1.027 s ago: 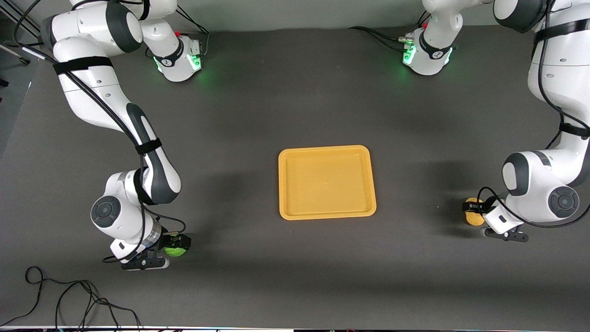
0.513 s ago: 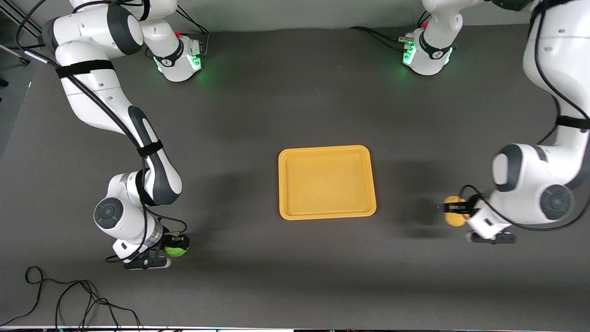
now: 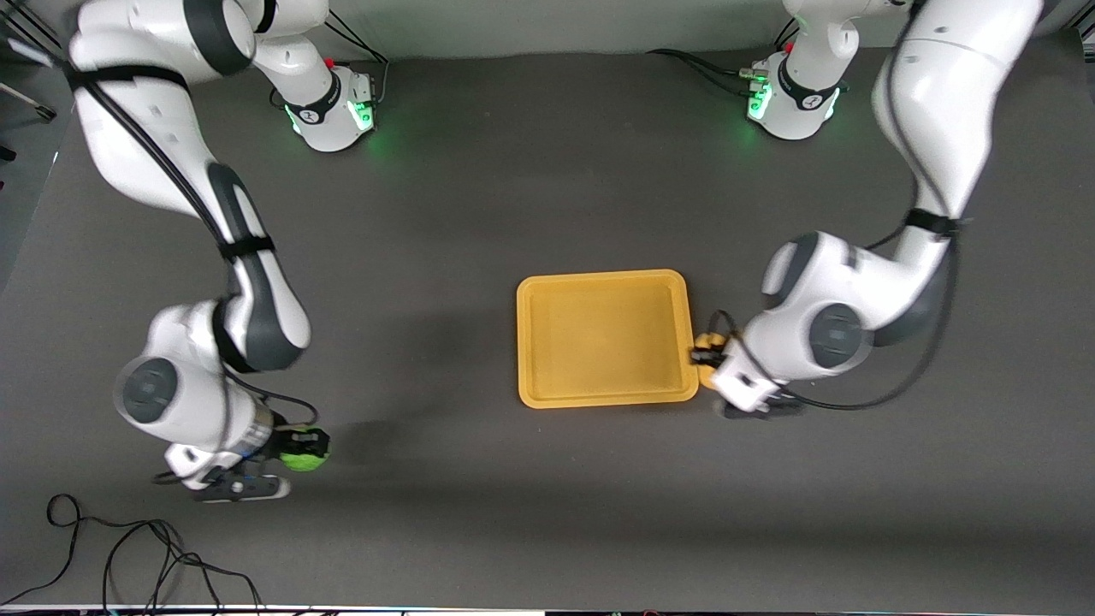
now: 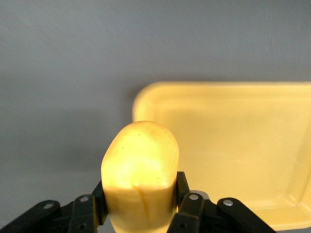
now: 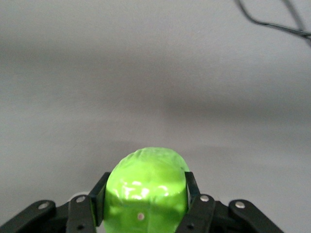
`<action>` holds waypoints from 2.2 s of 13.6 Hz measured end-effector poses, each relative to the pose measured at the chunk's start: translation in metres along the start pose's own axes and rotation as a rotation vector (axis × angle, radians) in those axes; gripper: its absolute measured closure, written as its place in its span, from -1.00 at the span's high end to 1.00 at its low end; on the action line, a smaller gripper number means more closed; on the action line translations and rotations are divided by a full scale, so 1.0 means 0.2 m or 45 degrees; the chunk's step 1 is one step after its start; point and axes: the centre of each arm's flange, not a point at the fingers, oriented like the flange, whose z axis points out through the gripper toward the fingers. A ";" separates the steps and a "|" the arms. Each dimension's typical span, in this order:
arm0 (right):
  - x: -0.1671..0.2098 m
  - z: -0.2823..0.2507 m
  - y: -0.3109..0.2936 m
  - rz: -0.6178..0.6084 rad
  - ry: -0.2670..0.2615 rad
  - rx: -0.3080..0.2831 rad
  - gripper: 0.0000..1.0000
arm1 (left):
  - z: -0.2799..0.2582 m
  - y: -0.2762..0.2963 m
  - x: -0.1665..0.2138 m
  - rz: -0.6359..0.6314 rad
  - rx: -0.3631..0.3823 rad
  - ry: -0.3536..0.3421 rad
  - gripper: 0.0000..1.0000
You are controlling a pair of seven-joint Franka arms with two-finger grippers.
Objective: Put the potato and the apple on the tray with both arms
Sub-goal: 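Carry the potato onto the tray with the left gripper and release, then carry the apple onto the tray with the right gripper while the left gripper withdraws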
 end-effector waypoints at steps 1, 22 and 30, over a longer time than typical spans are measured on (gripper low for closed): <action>-0.03 -0.18 0.00 -0.001 -0.017 -0.002 0.27 | 0.10 0.08 -0.05 -0.001 0.004 -0.012 0.11; -0.78 -0.76 -0.76 0.099 -0.066 0.017 0.27 | -0.69 -0.76 0.00 0.007 0.151 0.092 1.00; -0.83 -0.49 -2.16 0.302 -0.029 0.077 0.26 | -1.34 -1.26 -0.27 0.252 0.217 0.218 1.00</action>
